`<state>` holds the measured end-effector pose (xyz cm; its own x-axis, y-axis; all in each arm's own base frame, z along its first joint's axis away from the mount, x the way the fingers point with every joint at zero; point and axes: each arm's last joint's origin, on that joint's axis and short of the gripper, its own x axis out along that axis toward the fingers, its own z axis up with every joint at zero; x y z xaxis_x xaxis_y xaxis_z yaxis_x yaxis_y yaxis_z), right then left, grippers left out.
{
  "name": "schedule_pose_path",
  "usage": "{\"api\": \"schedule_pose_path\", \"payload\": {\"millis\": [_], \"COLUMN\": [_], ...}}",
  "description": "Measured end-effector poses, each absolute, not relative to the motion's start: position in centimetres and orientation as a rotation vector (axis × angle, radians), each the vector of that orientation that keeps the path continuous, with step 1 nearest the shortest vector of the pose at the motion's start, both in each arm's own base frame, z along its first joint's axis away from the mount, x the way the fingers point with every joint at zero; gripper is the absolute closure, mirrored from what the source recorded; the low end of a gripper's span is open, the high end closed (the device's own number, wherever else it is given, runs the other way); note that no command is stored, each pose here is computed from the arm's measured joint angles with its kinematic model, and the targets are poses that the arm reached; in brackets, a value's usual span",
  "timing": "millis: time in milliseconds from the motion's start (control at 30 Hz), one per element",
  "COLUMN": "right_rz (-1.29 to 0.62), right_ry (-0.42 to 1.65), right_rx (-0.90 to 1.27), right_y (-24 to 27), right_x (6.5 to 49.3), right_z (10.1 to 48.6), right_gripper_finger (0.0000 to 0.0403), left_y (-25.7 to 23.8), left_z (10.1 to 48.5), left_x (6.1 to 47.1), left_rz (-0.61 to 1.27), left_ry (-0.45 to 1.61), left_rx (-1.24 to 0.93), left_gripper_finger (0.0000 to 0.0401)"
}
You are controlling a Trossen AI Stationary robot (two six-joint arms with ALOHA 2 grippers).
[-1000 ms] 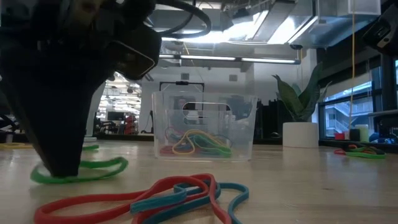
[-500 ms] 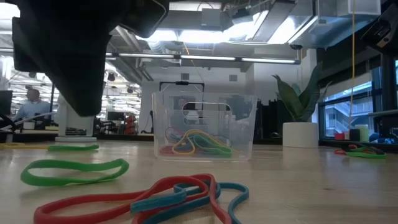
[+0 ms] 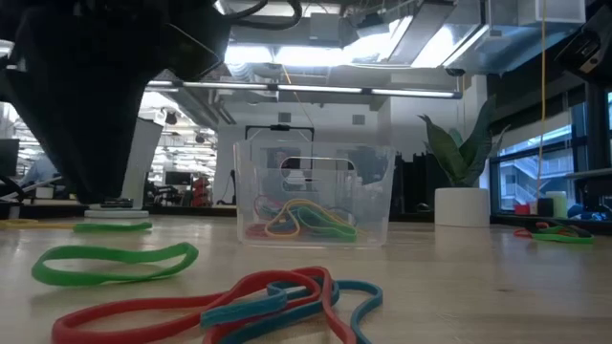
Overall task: Pick and place rubber bands into bin
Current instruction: Put the green rubber band into the transparent bin
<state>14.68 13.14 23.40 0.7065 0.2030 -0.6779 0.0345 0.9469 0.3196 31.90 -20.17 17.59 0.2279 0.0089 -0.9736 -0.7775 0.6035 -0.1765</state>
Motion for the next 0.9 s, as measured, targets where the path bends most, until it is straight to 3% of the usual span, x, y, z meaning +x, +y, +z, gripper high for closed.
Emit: {"api": "schedule_pose_path", "payload": {"millis": [467, 567, 733, 900], "right_rz": [0.093, 0.092, 0.090, 0.083], "right_ry": [0.788, 0.789, 0.790, 0.791], "right_rx": [0.318, 0.316, 0.313, 0.329], "right_y": [13.1, 13.1, 13.1, 13.1], "right_x": [14.7, 14.7, 14.6, 14.6], "right_z": [23.4, 23.4, 23.3, 23.3], "right_gripper_finger": [0.0292, 0.0292, 0.0292, 0.0292], "left_y": [-20.9, -20.9, -20.9, -20.5], "left_z": [14.0, 13.9, 14.8, 18.7], "left_x": [32.7, 32.6, 32.5, 32.3], "left_rz": [0.655, 0.657, 0.632, 0.509], "left_ry": [1.308, 1.322, 1.309, 1.225], "left_rx": [-0.776, -0.784, -0.802, -0.822], "left_gripper_finger": [0.0273, 0.0299, 0.0386, 0.0399]}}
